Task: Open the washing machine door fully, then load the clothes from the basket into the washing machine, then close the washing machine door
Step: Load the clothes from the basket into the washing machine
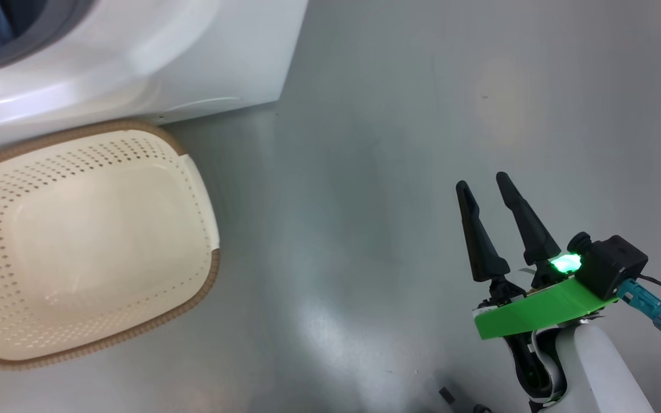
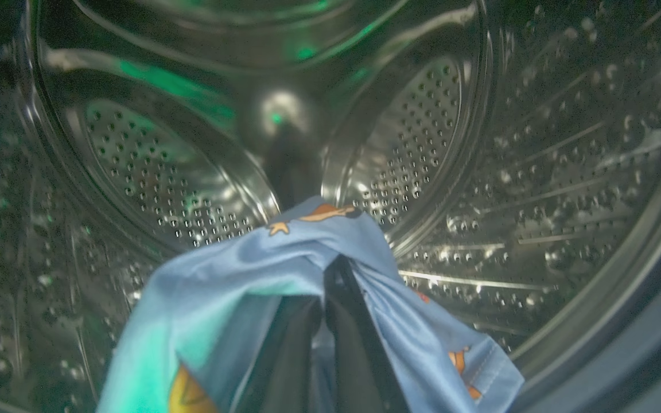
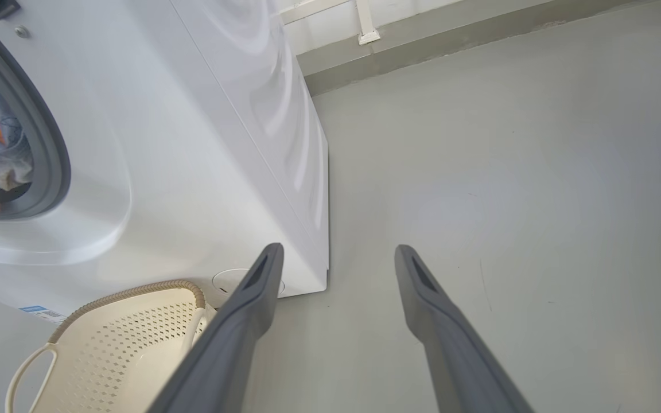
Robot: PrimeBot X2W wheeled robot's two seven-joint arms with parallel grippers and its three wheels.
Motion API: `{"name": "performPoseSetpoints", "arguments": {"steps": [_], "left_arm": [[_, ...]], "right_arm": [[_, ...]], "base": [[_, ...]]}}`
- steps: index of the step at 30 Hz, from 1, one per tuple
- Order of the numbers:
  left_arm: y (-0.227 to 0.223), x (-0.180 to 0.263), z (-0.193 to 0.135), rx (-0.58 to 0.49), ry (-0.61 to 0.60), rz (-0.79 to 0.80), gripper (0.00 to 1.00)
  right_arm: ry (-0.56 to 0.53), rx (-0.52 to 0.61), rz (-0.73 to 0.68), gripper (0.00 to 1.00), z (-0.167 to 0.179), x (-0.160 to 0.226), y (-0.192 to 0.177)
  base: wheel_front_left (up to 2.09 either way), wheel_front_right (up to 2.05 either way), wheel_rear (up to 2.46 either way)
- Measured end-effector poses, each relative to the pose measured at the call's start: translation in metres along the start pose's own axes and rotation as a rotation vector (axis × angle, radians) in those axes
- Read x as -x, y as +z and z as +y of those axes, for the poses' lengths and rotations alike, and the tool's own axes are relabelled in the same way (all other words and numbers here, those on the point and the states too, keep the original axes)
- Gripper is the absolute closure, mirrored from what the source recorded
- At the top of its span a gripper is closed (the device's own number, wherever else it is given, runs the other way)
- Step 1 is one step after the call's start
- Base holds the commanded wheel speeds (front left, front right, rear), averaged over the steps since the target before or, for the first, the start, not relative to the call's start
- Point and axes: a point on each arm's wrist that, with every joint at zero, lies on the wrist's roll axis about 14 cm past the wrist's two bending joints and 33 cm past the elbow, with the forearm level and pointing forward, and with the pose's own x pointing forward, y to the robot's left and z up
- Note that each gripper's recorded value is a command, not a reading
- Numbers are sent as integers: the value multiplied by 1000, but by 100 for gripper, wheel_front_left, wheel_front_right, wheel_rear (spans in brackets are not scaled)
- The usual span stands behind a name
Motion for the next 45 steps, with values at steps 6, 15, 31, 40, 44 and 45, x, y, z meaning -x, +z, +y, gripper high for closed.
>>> {"name": "performPoseSetpoints", "arguments": {"steps": [6,15,31,40,44,45], "left_arm": [[62,-27,3,-124,10,-187,100],[-37,-11,-15,-142,-46,70,22],[-51,13,1,-37,17,176,0],[-44,48,2,44,82,149,0],[-32,61,2,51,102,115,0],[-29,65,2,47,105,110,0]], "right_arm": [[-17,0,9,0,-6,3,-2],[-27,1,16,0,-9,6,-3],[0,-11,-5,0,1,0,2],[39,9,-26,0,14,-2,10],[44,20,-38,0,16,-3,15],[47,21,-41,0,17,-3,16]], "base": [[0,0,0],[0,0,0],[0,0,0],[0,0,0],[0,0,0],[0,0,0]]}}
